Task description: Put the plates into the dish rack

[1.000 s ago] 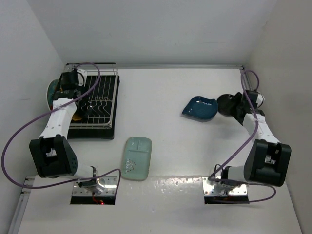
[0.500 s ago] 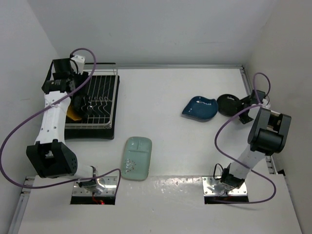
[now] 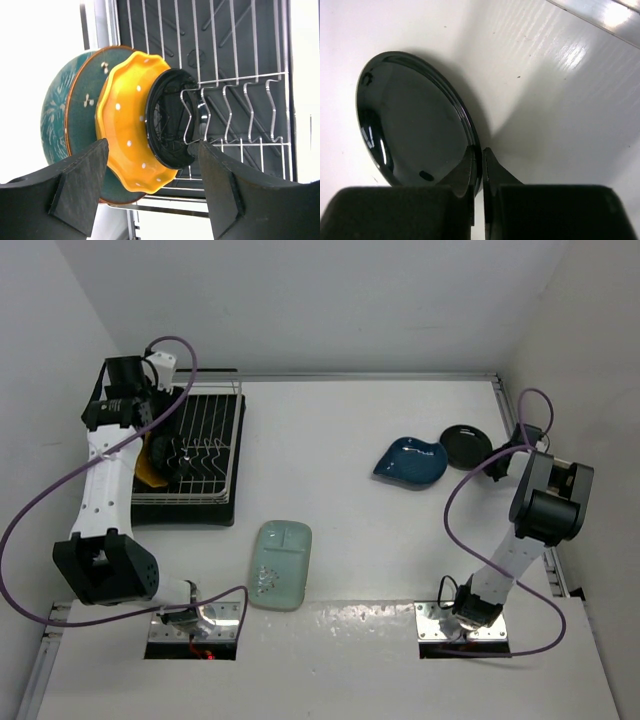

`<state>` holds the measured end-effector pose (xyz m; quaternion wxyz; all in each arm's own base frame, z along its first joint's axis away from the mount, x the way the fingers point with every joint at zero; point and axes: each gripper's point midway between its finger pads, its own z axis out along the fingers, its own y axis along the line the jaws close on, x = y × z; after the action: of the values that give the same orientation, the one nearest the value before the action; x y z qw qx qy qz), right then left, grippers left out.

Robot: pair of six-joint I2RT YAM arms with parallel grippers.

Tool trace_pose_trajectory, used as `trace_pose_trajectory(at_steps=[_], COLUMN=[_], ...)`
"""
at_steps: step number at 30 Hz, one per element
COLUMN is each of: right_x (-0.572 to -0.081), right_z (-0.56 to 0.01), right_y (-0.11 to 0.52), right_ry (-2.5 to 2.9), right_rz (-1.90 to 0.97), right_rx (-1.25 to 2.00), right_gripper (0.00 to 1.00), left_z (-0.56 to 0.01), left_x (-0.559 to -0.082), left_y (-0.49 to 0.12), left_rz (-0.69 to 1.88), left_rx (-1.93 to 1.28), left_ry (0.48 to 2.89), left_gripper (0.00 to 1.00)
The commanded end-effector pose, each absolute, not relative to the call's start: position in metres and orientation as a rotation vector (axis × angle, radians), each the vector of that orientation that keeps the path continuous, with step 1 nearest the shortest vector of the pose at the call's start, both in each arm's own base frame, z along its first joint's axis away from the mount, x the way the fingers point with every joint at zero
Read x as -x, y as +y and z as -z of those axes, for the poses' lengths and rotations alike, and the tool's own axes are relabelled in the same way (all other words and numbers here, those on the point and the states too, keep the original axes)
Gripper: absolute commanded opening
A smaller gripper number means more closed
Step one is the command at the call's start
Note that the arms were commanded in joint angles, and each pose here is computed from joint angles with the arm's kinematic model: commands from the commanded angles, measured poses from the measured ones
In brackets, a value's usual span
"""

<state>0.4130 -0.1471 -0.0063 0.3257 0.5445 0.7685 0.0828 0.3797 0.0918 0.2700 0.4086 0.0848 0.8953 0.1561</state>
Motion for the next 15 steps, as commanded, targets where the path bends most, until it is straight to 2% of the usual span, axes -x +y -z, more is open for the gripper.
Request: trace_pose_trajectory(at_steps=[1,5,9,15], right_x=[-0.413,-0.426,-0.451,-0.450], right_z=[-0.019,-0.082,-0.173,-0.183], right_y=[-0.149,-0.165,-0.156,-0.122], right_ry=[1.998,1.901,1.732,1.705], right_rz=[-0.164,-0.022,-0.011,-0.159], right_rx=[-1.313,-1.138,-0.963,-0.975], right_gripper=[0.00,0.00,0.00,0.00], left_z=[-0.294,-0.289,-0.303,-0.304], left_x=[-0.386,-0.391,-0.398,-0.402], left_y=[0.077,0.042,0.019,0.006], left_rz=[-0.342,-0.192,-0.072,-0.026], left_rx=[-0.277,-0.412,-0.478,-0.514], left_ry=[2.187,2.199,2.146,2.136], left_gripper=[0.76,0.78,0.78,0.78])
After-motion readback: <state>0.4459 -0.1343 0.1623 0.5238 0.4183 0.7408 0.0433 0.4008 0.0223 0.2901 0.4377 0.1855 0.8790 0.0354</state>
